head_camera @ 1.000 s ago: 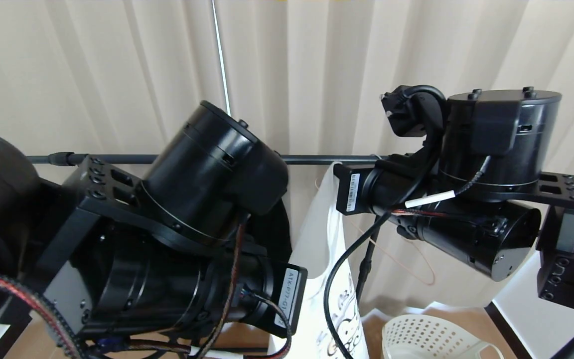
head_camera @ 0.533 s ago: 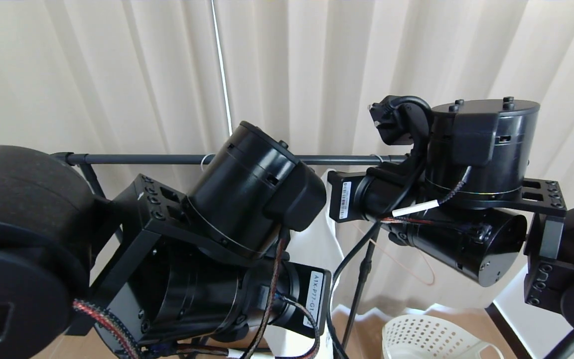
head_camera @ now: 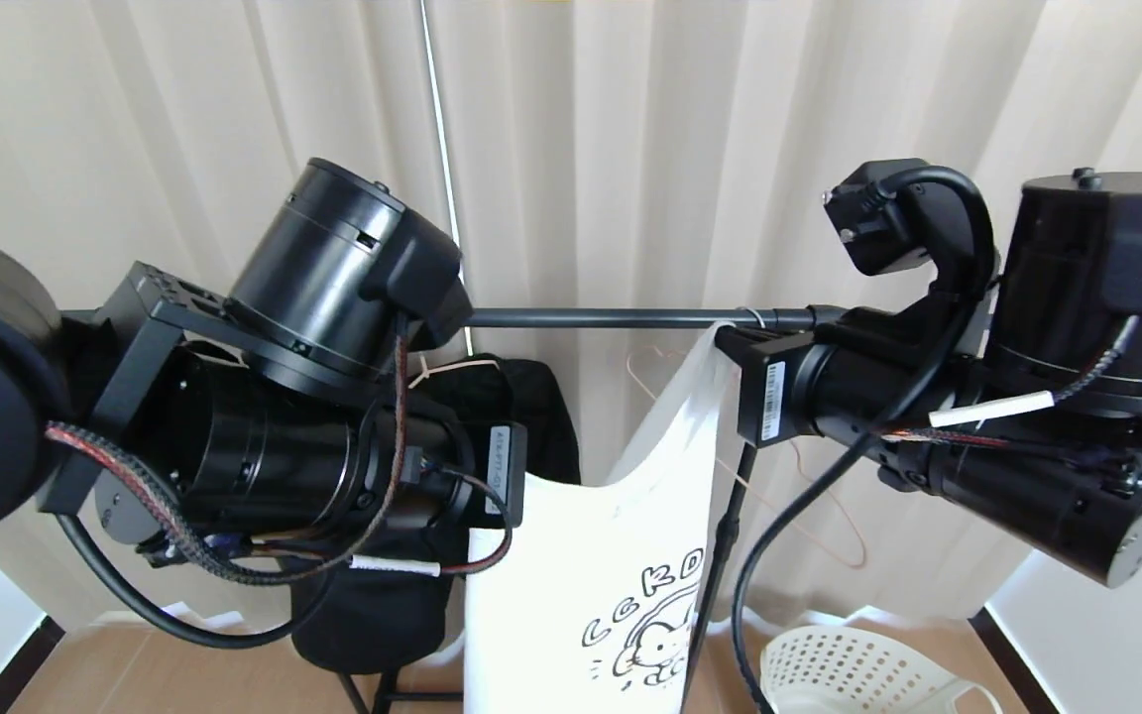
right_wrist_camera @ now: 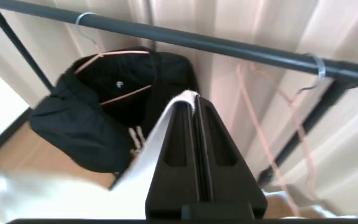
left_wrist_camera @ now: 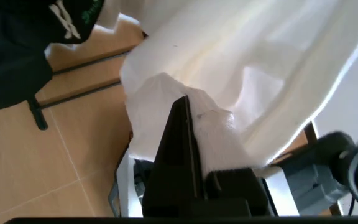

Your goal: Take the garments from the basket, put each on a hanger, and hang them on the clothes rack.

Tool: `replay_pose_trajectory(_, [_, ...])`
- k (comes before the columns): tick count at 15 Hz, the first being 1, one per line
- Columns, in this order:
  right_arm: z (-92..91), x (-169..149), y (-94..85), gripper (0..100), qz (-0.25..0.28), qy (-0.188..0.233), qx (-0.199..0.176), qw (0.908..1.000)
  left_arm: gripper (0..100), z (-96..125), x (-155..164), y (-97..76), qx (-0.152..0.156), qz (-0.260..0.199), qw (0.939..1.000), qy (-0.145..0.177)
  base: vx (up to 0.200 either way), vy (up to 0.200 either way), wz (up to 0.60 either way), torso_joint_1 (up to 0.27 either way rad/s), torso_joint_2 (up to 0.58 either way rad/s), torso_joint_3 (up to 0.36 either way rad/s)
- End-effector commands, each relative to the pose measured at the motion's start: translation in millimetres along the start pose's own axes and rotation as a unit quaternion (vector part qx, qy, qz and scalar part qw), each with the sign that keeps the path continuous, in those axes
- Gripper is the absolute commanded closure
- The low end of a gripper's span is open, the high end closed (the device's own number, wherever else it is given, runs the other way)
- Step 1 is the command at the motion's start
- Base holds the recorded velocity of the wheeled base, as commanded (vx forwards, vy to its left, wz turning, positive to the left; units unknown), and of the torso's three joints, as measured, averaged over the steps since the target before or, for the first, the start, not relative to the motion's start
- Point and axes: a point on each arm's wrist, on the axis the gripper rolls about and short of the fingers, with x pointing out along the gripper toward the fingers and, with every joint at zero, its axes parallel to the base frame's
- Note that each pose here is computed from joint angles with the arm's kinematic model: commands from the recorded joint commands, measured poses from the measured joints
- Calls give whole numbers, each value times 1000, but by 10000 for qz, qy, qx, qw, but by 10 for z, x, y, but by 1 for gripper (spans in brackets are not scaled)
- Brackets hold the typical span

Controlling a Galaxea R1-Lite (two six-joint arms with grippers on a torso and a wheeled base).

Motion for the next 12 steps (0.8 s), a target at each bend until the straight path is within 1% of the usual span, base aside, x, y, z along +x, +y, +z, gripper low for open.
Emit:
replay_pose_trajectory(1, [49, -162, -104, 100, -40, -129, -64, 9999, 100, 95, -36, 100, -169, 96, 9997, -162, 0, 0, 0, 0, 0, 0])
replay_pose_trajectory(2, [38, -232, -158, 100, -70, -156, -275, 9995, 100, 107, -44, 109, -188, 94, 9996, -185, 0, 0, 0, 0, 0, 0])
replay_pose_trajectory(5, [20, -340, -207, 100, -42, -180, -523, 9985, 100, 85, -118, 117, -173, 53, 9996, -226, 0, 0, 0, 0, 0, 0])
replay_pose_trajectory(8, [-11, -339, -211, 100, -53, -132, -561, 9983, 100, 70, -149, 121, -163, 39, 9996, -228, 0, 0, 0, 0, 0, 0])
replay_pose_trajectory(11, [-35, -344, -212, 100, -47, -97, -585, 9982, 100, 25, -135, 132, -65, 66, 9998, -157, 0, 0, 0, 0, 0, 0])
replay_pose_trajectory(12, [-39, -344, -212, 100, -48, -90, -619, 9980, 100, 25, -161, 137, -46, 52, 9998, -184, 0, 0, 0, 0, 0, 0])
